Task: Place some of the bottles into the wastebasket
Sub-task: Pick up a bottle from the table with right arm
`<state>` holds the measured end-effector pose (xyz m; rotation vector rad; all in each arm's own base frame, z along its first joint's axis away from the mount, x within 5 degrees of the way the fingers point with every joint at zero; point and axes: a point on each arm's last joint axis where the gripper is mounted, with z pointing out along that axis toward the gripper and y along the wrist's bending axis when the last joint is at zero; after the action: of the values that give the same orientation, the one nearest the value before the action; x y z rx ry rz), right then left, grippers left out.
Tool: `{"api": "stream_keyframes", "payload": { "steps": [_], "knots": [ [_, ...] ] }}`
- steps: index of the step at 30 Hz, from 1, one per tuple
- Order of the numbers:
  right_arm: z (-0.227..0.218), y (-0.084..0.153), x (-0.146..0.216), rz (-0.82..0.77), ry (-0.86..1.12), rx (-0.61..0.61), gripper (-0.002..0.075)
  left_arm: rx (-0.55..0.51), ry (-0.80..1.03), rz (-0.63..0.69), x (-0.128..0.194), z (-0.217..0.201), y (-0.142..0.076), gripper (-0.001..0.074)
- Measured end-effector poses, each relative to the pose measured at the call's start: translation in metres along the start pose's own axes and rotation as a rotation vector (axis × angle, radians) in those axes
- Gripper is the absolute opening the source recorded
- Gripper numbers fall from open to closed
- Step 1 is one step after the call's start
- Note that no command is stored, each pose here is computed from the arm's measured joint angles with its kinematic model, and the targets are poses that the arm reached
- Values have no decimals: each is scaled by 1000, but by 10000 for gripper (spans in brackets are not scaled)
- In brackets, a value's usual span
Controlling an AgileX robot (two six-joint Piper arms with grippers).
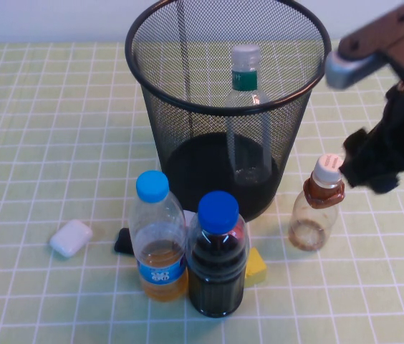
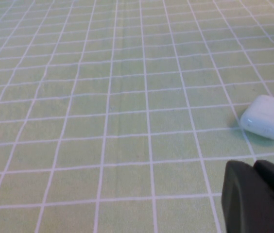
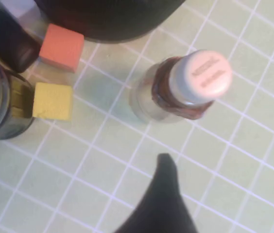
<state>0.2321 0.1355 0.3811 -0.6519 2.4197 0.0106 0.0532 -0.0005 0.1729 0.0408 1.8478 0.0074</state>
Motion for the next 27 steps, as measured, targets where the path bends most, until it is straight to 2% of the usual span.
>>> {"api": "stream_keyframes", "payload": {
  "steps": [6, 10, 19, 21, 25, 27],
  "knots": [
    [40, 6, 2, 23, -56, 12, 559, 0, 0, 0, 0, 0, 0, 1],
    [50, 7, -3, 26, -97, 25, 557, 0, 0, 0, 0, 0, 0, 1],
    [74, 9, -5, -8, -54, 50, 544, 0, 0, 0, 0, 0, 0, 1],
    [78, 10, -5, -10, -49, 49, 484, 0, 0, 0, 0, 0, 0, 1],
    [80, 10, -5, -13, -47, 50, 269, 0, 0, 0, 0, 0, 0, 1],
    [78, 10, -5, -12, -43, 52, 204, 0, 0, 0, 0, 0, 0, 1]
  ]
}}
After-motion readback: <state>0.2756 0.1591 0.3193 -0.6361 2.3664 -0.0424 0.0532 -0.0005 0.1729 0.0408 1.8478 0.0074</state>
